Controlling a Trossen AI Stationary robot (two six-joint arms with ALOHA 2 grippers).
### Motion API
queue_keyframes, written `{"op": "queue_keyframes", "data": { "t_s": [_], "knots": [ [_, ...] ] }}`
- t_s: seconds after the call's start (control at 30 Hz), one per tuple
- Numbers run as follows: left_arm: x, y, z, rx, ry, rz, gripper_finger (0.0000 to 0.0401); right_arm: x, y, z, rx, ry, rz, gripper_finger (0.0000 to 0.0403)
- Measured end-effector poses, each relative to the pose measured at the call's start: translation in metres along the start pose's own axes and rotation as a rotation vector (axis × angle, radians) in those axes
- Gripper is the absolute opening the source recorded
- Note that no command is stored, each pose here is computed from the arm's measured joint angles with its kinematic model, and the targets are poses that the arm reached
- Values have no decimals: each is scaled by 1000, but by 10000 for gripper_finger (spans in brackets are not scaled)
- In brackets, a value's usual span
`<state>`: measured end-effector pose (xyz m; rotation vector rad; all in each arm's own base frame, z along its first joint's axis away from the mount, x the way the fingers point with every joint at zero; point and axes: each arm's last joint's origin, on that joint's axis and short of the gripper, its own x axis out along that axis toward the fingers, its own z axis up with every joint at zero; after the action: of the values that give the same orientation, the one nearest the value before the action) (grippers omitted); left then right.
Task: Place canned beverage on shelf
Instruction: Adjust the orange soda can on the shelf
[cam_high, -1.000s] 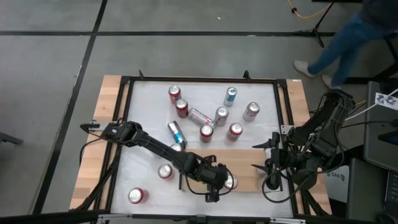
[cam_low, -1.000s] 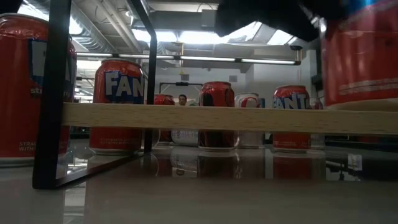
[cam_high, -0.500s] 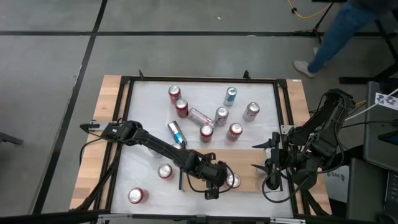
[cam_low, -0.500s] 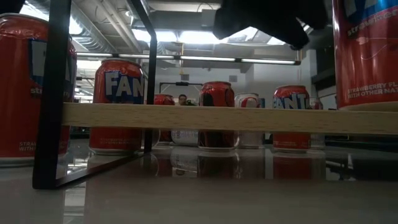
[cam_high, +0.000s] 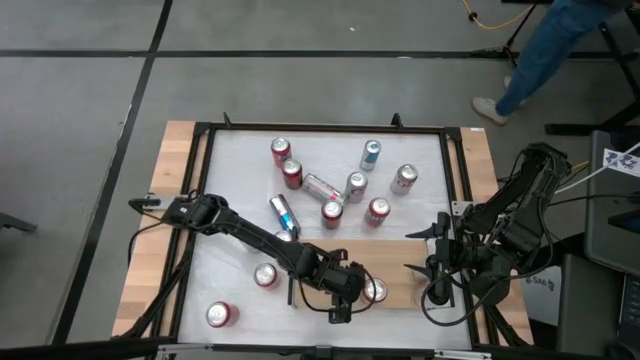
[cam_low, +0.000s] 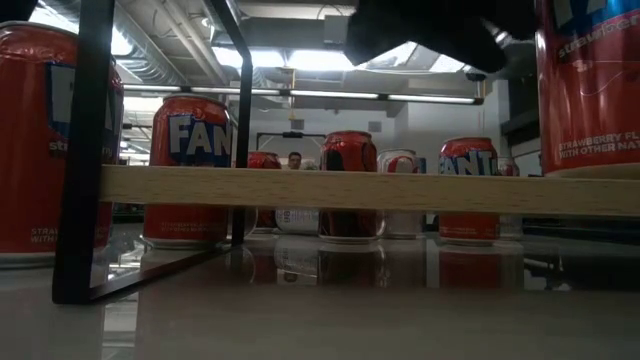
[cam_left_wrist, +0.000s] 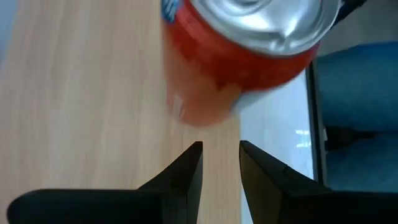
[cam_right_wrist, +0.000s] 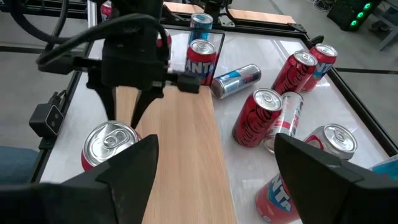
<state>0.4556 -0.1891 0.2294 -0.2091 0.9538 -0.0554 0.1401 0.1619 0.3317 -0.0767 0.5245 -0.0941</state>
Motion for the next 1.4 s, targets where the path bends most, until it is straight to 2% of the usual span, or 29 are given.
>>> {"op": "queue_keyframes", "data": {
  "t_s": [0.4,0.7,0.93,1.13,1.4],
  "knots": [
    [18,9,9,-40,-191,-82,94,0,0,0,0,0,0,310],
    [21,16,14,-56,-232,-94,94,0,0,0,1,0,0,310],
    [15,16,13,-51,-194,-89,94,0,6,8,21,-46,61,310],
    [-13,17,14,-53,-107,-45,94,6,16,24,14,-121,180,310],
    [-40,21,10,-46,-24,-11,94,40,27,28,-2,-35,322,310]
  ]
}}
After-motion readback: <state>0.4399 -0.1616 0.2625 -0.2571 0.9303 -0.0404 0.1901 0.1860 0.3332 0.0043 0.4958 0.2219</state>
